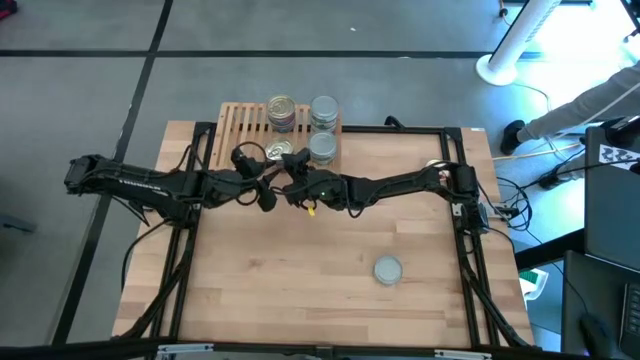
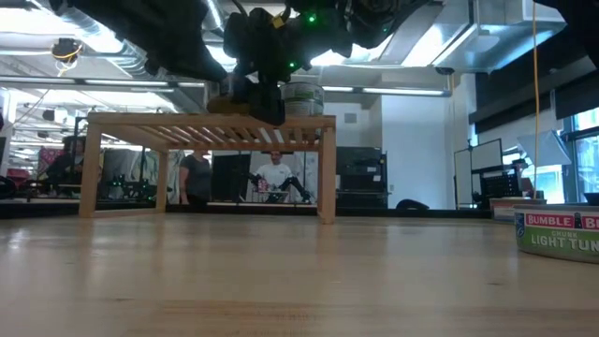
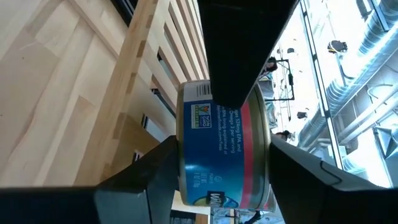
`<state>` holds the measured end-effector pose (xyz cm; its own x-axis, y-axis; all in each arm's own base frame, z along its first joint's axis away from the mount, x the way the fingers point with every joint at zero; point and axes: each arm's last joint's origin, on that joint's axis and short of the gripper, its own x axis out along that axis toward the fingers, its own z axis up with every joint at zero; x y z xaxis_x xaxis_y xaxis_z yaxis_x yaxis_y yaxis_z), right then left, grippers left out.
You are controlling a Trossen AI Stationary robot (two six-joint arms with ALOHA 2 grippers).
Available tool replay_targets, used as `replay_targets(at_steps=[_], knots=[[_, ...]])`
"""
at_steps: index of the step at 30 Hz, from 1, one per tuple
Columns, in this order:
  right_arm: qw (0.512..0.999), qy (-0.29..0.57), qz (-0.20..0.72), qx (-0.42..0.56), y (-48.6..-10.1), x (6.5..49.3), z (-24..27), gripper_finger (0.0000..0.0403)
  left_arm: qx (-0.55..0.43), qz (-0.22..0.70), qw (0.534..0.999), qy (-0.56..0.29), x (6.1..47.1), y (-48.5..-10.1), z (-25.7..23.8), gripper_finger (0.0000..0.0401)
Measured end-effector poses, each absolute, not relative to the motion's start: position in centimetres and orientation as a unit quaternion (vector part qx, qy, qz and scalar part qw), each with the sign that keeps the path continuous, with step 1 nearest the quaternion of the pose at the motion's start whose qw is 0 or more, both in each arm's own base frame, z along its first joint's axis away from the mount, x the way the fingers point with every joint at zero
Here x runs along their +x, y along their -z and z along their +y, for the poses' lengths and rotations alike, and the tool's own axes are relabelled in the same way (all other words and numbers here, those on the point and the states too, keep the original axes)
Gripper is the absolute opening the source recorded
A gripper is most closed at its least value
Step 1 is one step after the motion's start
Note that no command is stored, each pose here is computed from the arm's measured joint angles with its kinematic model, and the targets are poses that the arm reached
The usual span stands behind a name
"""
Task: Stack canned seafood by type on shelf
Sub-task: Put the blue tuna can on the shelf and align it with the other stacked blue tuna cans
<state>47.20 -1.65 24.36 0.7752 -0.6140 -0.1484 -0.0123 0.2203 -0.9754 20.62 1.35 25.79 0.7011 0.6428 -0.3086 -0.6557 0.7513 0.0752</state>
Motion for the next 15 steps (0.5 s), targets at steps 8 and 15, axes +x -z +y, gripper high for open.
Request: replay_targets(at_steps=[8,15], knots=[[0.736,0.202,0.264,-0.590,-24.4,47.2,-1.5,0.0284,-0.018,0.169,0.911,-0.376,20.9,-25.3,2.2,0.0115],[0.735,0.201,0.265,-0.591,-24.3,47.2,-1.5,0.0317,-0.021,0.190,0.898,-0.397,21.5,-24.3,3.1,0.0115]])
